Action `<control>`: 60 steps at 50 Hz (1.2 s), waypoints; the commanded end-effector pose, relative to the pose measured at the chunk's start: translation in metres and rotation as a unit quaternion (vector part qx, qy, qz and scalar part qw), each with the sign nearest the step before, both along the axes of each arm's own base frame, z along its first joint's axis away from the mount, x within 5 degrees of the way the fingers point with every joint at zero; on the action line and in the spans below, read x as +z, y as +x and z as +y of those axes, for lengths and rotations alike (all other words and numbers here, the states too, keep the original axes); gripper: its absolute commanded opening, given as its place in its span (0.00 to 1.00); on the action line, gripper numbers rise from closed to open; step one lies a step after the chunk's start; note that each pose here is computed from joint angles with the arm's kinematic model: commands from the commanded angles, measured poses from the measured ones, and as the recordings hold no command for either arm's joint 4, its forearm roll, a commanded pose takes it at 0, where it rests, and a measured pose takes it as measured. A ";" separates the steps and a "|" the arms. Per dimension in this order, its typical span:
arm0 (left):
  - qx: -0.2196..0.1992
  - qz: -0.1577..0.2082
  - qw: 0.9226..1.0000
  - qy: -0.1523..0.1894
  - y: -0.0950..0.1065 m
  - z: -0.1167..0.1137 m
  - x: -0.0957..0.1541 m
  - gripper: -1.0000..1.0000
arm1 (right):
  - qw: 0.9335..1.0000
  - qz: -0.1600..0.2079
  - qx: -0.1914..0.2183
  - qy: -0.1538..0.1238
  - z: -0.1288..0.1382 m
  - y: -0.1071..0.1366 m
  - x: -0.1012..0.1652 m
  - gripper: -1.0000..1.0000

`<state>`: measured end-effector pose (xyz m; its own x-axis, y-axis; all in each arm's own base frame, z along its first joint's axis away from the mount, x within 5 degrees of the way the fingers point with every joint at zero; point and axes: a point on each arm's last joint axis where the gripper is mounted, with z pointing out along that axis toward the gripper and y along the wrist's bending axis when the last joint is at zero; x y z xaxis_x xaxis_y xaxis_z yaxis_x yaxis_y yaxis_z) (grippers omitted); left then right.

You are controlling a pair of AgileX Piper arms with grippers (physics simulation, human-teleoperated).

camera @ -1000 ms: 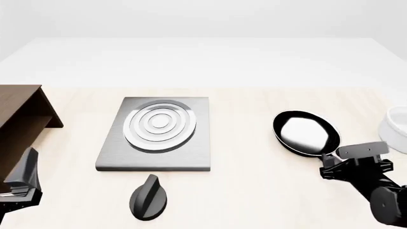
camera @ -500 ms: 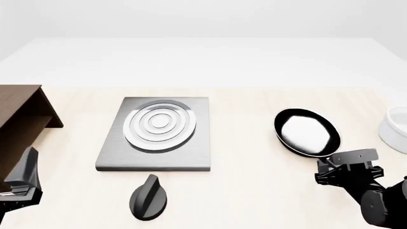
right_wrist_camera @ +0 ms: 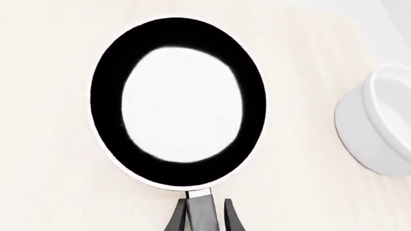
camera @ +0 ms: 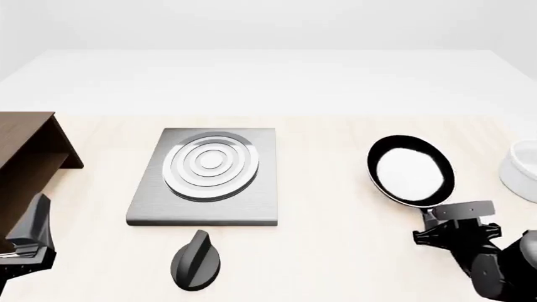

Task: Turn on the stove and put the frying pan on it.

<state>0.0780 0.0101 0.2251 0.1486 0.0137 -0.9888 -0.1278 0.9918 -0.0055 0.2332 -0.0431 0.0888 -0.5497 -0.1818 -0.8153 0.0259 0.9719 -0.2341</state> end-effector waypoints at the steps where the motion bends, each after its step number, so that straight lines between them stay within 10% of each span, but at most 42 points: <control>1: -0.008 0.027 1.000 -0.003 0.004 -0.001 -0.004 1.00 | 1.000 0.016 -0.001 0.004 0.001 -0.001 -0.007 0.00; 30: -0.008 0.025 1.000 -0.003 0.003 -0.001 -0.004 1.00 | 0.998 -0.032 0.048 0.025 0.033 -0.020 0.048 0.00; 41: -0.010 0.024 1.000 -0.003 0.003 -0.001 -0.004 1.00 | 0.986 -0.085 0.142 0.032 0.071 -0.039 0.132 0.00; 60: -0.012 0.027 1.000 -0.002 0.004 -0.001 -0.004 1.00 | 0.967 -0.090 0.236 0.039 0.117 -0.021 0.145 0.00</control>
